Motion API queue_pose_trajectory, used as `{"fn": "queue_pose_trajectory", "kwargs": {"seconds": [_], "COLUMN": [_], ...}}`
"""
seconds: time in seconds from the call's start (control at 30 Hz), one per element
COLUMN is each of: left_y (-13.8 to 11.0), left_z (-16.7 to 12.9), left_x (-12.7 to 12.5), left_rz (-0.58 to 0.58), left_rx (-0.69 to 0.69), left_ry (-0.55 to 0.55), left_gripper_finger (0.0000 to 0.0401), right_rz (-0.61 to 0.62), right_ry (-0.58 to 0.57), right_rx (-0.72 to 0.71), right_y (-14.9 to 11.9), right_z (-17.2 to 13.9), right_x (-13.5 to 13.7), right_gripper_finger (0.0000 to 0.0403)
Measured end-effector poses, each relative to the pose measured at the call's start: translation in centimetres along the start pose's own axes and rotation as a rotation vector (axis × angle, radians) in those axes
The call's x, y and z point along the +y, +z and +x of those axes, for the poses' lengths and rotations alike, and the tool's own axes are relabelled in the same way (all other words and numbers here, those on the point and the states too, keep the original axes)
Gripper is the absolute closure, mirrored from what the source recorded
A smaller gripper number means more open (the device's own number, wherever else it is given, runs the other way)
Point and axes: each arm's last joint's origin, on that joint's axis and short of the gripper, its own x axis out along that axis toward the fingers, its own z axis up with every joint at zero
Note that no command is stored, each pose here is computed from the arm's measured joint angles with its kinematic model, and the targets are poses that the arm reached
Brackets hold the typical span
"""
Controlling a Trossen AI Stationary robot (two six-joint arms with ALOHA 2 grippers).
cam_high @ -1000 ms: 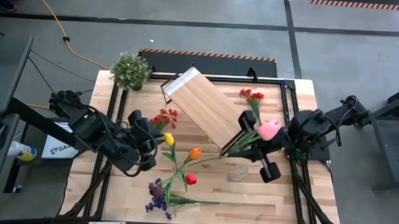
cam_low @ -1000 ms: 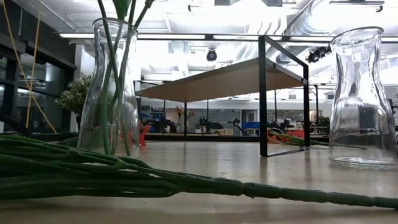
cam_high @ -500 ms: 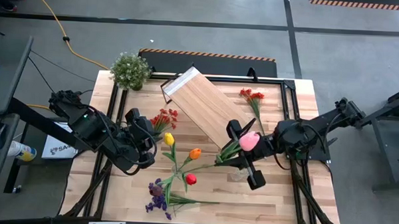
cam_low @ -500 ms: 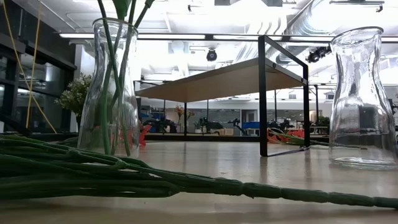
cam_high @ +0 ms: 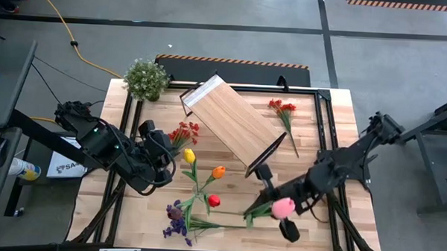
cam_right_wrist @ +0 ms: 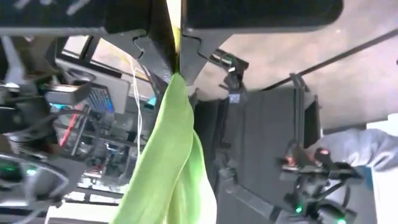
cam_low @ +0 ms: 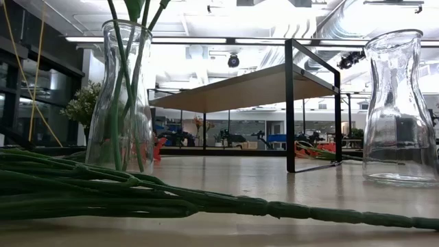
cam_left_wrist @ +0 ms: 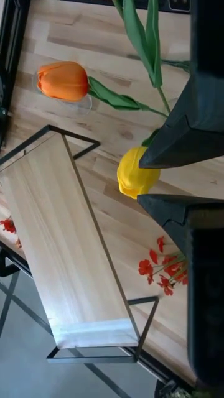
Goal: Pick and place flowers into a vace then onto a shelf
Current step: Put the pink tulip into the left transparent vase
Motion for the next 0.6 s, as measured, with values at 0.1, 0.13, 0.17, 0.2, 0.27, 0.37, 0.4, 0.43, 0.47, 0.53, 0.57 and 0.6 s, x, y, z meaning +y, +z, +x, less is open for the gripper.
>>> {"fn": "queue_pose_trajectory", "kwargs": {"seconds": [0.1,0.13,0.17,0.2,0.27,0.37,0.4,0.43,0.47,0.53,0.57,0.6], "left_y": [0.0,0.0,0.0,0.0,0.0,0.0,0.0,0.0,0.0,0.0,0.0,0.0], "left_z": [0.0,0.0,0.0,0.0,0.0,0.0,0.0,0.0,0.0,0.0,0.0,0.0], "left_x": [0.0,0.0,0.0,0.0,0.0,0.0,0.0,0.0,0.0,0.0,0.0,0.0], "left_rz": [0.000,0.000,0.000,0.000,0.001,0.001,0.001,0.001,0.001,-0.003,-0.005,-0.006], "left_rx": [0.000,0.000,0.000,0.000,0.001,0.001,0.001,0.001,0.001,0.001,0.001,0.001], "left_ry": [0.000,0.000,0.000,0.000,0.001,0.001,0.001,0.001,0.000,0.000,0.001,0.000], "left_gripper_finger": [0.0296,0.0297,0.0299,0.0300,0.0302,0.0306,0.0306,0.0307,0.0307,0.0306,0.0305,0.0305], "right_rz": [-0.008,-0.008,-0.008,-0.006,0.017,0.039,0.043,0.047,0.046,0.044,0.043,0.041], "right_ry": [0.014,0.019,0.019,0.020,0.022,0.010,-0.003,-0.020,-0.040,-0.087,-0.100,-0.109], "right_rx": [0.006,0.006,0.007,0.007,0.010,0.055,0.073,0.087,0.097,0.111,0.117,0.127], "right_y": [-0.4,-0.5,-0.5,-0.5,-0.5,-0.9,-1.1,-1.2,-1.3,-1.4,-1.5,-1.5], "right_z": [0.4,0.5,0.6,0.6,0.6,0.5,0.5,0.5,0.5,0.5,0.5,0.5], "right_x": [0.3,0.4,0.5,0.5,0.5,0.6,0.6,0.5,0.5,0.3,0.3,0.3], "right_gripper_finger": [0.0403,0.0403,0.0403,0.0403,0.0403,0.0403,0.0403,0.0403,0.0403,0.0403,0.0403,0.0403]}}
